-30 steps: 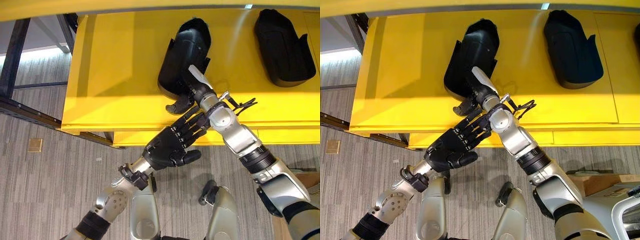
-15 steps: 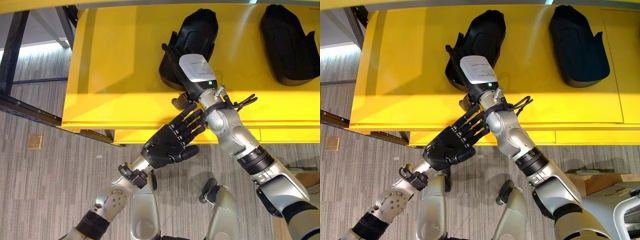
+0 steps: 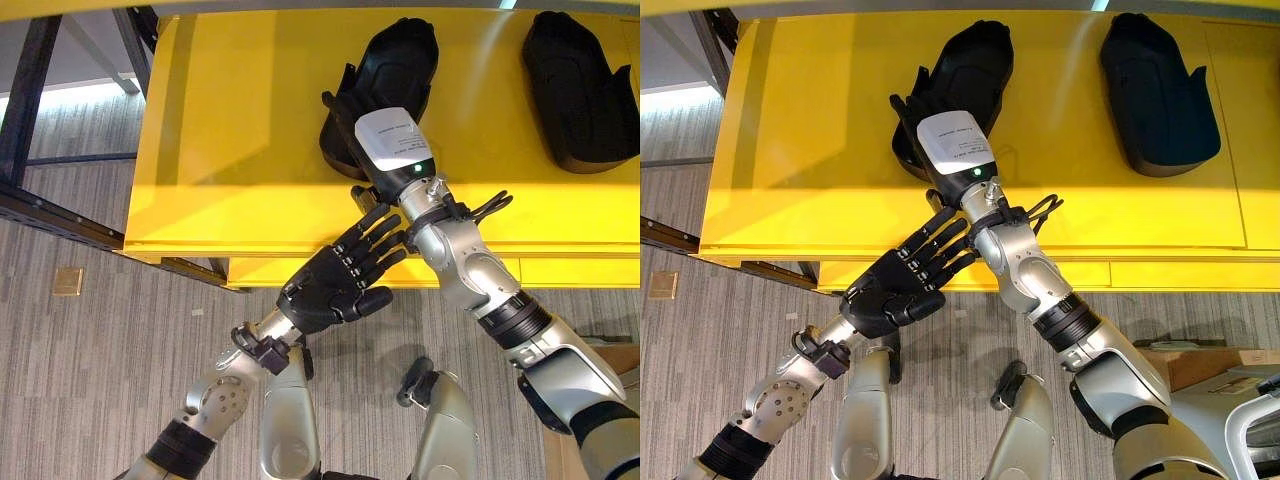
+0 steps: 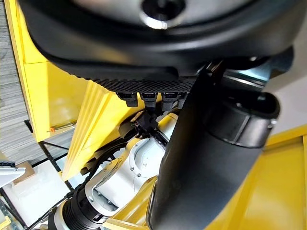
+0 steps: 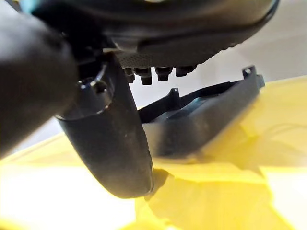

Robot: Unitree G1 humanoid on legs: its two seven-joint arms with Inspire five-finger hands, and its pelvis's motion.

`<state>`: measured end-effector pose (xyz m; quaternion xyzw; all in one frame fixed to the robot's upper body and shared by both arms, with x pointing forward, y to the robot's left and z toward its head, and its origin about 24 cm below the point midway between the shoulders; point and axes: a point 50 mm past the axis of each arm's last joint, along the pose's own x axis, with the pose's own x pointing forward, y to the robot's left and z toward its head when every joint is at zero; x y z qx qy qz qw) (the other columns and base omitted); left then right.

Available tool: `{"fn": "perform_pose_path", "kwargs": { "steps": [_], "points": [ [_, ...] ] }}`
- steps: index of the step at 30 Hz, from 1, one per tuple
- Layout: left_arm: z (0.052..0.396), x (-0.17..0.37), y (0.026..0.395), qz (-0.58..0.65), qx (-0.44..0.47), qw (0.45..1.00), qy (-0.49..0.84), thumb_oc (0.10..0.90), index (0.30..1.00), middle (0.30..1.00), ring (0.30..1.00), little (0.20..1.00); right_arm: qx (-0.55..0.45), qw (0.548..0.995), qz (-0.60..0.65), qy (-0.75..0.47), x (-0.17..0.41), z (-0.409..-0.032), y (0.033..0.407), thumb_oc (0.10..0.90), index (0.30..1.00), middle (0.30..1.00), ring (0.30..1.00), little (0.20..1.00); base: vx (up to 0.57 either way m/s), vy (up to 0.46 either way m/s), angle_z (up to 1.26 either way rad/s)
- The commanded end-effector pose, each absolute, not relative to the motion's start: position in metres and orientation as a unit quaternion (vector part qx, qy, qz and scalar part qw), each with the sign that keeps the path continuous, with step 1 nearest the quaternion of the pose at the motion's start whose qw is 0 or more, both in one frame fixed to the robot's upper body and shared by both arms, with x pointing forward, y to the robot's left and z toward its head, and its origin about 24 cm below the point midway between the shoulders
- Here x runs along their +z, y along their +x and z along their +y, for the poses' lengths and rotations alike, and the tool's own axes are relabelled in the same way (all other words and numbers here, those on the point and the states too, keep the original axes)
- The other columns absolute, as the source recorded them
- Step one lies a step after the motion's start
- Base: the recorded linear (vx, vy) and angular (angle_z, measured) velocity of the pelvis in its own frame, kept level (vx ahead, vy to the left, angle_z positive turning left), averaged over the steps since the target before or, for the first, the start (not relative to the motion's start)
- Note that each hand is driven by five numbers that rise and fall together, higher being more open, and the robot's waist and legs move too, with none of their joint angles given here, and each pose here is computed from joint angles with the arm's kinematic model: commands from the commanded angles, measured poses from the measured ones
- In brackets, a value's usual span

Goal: Move parts from the plastic box to the shelf.

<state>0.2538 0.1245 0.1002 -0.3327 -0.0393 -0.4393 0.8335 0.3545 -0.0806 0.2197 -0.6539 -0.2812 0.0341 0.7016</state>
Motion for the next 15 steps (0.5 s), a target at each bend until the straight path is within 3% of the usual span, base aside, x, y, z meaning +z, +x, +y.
{"fn": "perform_pose_path", "kwargs": {
  "steps": [1, 5, 15],
  "points": [
    [0.114, 0.159, 0.233, -0.175, -0.525, 0.760, -0.340, 0.900, 1.000, 1.000, 1.000, 1.000, -0.047, 0.696, -0.254, -0.670, 0.248, -0.125, 0.357, 0.900, 1.000, 1.000, 1.000, 1.000, 0.00, 0.000, 0.00],
    [0.111, 0.160, 0.232, -0.183, -0.521, 0.763, -0.335, 0.900, 1.000, 1.000, 1.000, 1.000, -0.035, 0.707, -0.256, -0.658, 0.240, -0.115, 0.346, 0.900, 1.000, 1.000, 1.000, 1.000, -0.02, 0.001, -0.02],
    [0.114, 0.159, 0.232, -0.193, -0.518, 0.763, -0.335, 0.900, 1.000, 1.000, 1.000, 1.000, -0.095, 0.671, -0.305, -0.669, 0.243, -0.124, 0.335, 0.900, 1.000, 1.000, 1.000, 1.000, -0.01, 0.001, -0.01]
  ]
}}
